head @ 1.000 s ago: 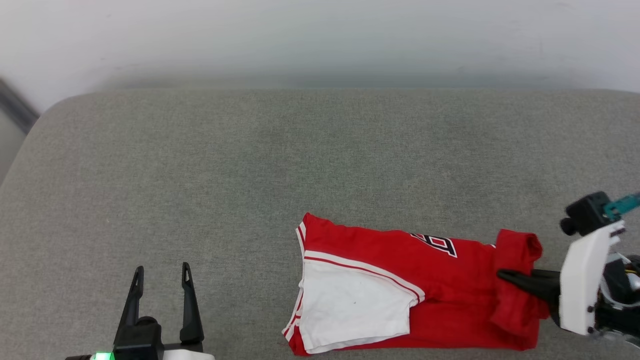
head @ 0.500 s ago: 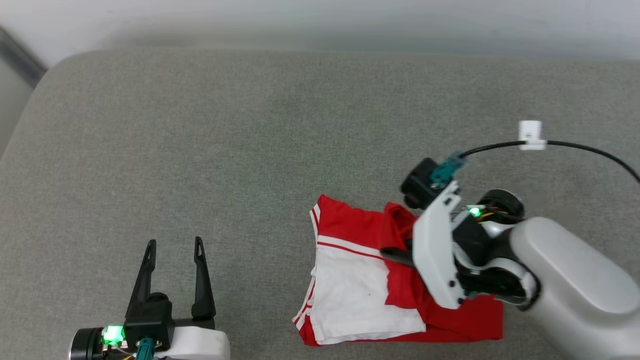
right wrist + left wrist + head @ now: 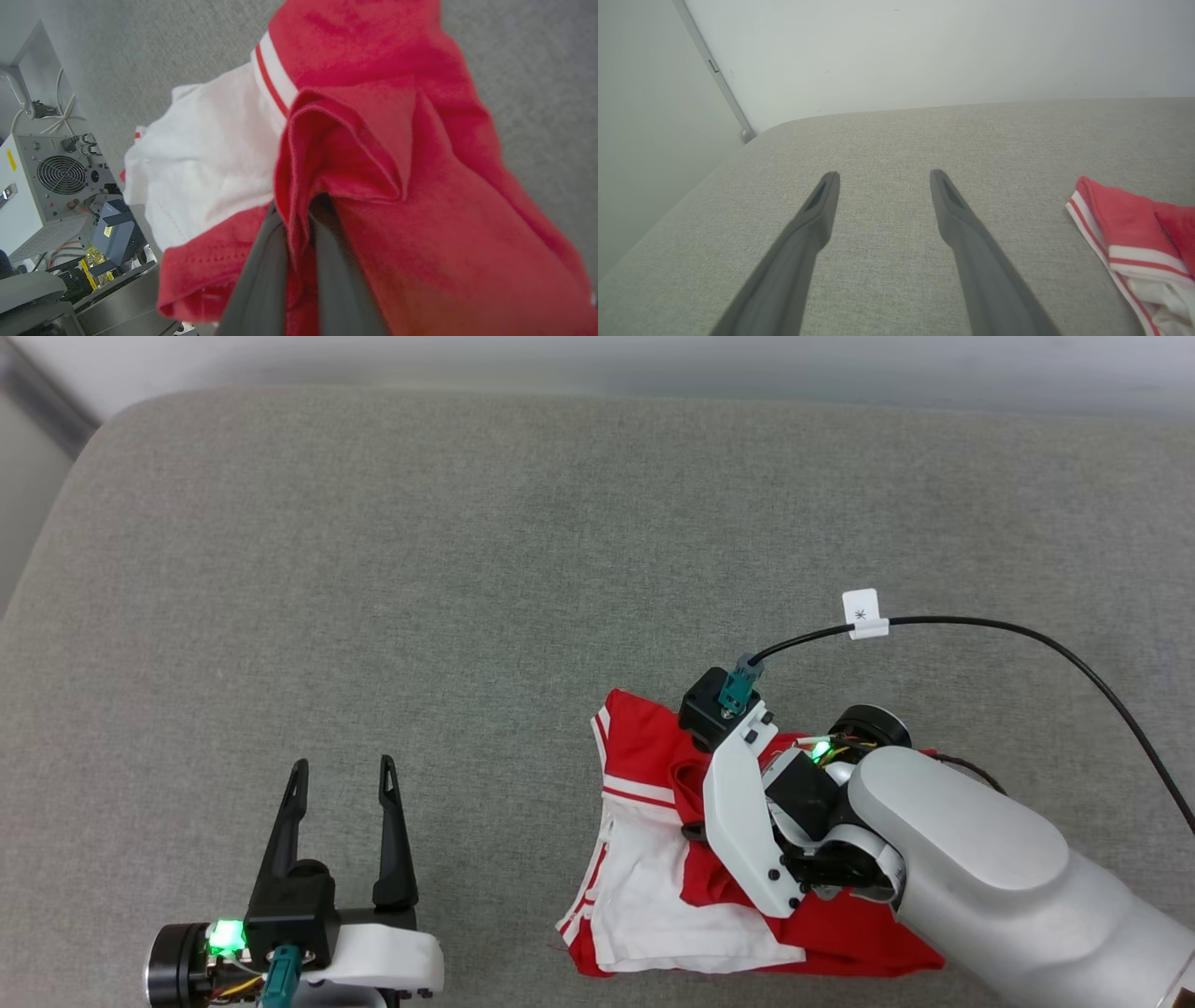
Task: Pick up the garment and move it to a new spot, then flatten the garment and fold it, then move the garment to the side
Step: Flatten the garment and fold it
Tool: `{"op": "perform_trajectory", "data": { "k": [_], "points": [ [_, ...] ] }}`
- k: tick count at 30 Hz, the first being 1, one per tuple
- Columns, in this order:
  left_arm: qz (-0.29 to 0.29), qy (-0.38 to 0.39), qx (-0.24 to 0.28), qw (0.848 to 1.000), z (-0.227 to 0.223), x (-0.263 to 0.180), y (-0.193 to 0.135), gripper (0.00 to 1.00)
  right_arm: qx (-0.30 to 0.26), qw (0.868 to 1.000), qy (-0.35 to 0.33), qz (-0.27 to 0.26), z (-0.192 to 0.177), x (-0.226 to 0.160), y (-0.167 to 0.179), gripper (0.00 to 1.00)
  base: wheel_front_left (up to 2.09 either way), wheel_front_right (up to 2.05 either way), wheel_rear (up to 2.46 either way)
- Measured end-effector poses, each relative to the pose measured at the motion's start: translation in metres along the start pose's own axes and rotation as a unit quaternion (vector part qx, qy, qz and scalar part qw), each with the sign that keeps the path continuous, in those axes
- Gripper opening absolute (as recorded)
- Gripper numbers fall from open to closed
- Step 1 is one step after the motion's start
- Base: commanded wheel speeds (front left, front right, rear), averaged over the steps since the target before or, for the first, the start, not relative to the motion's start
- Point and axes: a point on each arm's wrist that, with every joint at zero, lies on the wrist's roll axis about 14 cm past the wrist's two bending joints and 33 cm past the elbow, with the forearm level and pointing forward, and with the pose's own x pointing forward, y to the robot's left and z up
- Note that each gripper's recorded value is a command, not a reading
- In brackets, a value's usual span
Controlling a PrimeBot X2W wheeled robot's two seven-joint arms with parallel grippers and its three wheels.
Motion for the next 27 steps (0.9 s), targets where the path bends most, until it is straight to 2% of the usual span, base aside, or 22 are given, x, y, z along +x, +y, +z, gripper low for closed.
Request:
{"op": "perform_trajectory", "data": {
  "k": [1, 2, 3, 6, 8, 11, 13, 14, 17, 19, 22, 24, 27],
  "points": [
    [0.0, -0.001, 0.0, 1.0, 0.0, 0.0, 0.0, 1.0, 0.004, 1.0, -0.007, 0.002, 0.001, -0.001, 0.001, 0.11, 0.0, 0.0, 0.0],
    [0.0, -0.001, -0.001, 1.0, 0.001, -0.001, 0.0, 1.0, 0.007, 1.0, -0.016, 0.003, 0.004, -0.003, 0.002, 0.39, 0.0, 0.0, 0.0],
    [0.001, -0.001, -0.001, 1.0, 0.001, -0.002, 0.001, 1.0, 0.009, 0.999, -0.032, 0.004, 0.009, -0.006, 0.003, 1.0, 0.0, 0.0, 0.0],
    [0.0, -0.002, -0.003, 1.0, 0.002, -0.008, 0.001, 1.0, 0.001, 0.996, -0.088, -0.001, 0.032, -0.025, 0.003, 1.0, 0.0, 0.0, 0.0],
    [-0.003, -0.007, -0.005, 1.0, 0.005, -0.01, -0.001, 1.0, -0.021, 0.989, -0.145, -0.02, 0.052, -0.046, -0.003, 1.0, 0.0, 0.0, 0.0],
    [-0.009, -0.014, -0.007, 1.0, 0.01, -0.012, -0.004, 1.0, -0.043, 0.972, -0.226, -0.056, 0.073, -0.078, -0.015, 1.0, 0.0, 0.0, 0.0],
    [-0.013, -0.013, -0.009, 1.0, 0.01, -0.016, -0.006, 1.0, -0.052, 0.953, -0.285, -0.087, 0.085, -0.102, -0.027, 1.0, 0.0, 0.0, 0.0],
    [-0.015, -0.014, -0.01, 1.0, 0.011, -0.016, -0.007, 1.0, -0.057, 0.942, -0.314, -0.105, 0.09, -0.115, -0.034, 1.0, 0.0, 0.0, 0.0],
    [-0.023, -0.018, -0.012, 1.0, 0.013, -0.018, -0.012, 1.0, -0.062, 0.892, -0.415, -0.168, 0.102, -0.158, -0.06, 1.0, 0.0, 0.0, 0.0],
    [-0.028, -0.018, -0.013, 0.999, 0.013, -0.02, -0.015, 1.0, -0.047, 0.857, -0.47, -0.206, 0.098, -0.184, -0.077, 1.0, 0.0, 0.0, 0.0],
    [-0.034, -0.022, -0.014, 0.999, 0.016, -0.02, -0.019, 1.0, -0.05, 0.812, -0.519, -0.263, 0.082, -0.213, -0.095, 1.0, 0.0, 0.0, 0.0],
    [-0.038, -0.022, -0.014, 0.999, 0.015, -0.022, -0.021, 1.0, -0.068, 0.795, -0.523, -0.299, 0.07, -0.226, -0.101, 1.0, 0.0, 0.0, 0.0],
    [-0.041, -0.026, -0.014, 0.999, 0.018, -0.023, -0.023, 1.0, -0.047, 0.765, -0.546, -0.339, 0.053, -0.249, -0.107, 1.0, 0.0, 0.0, 0.0]
  ]
}}
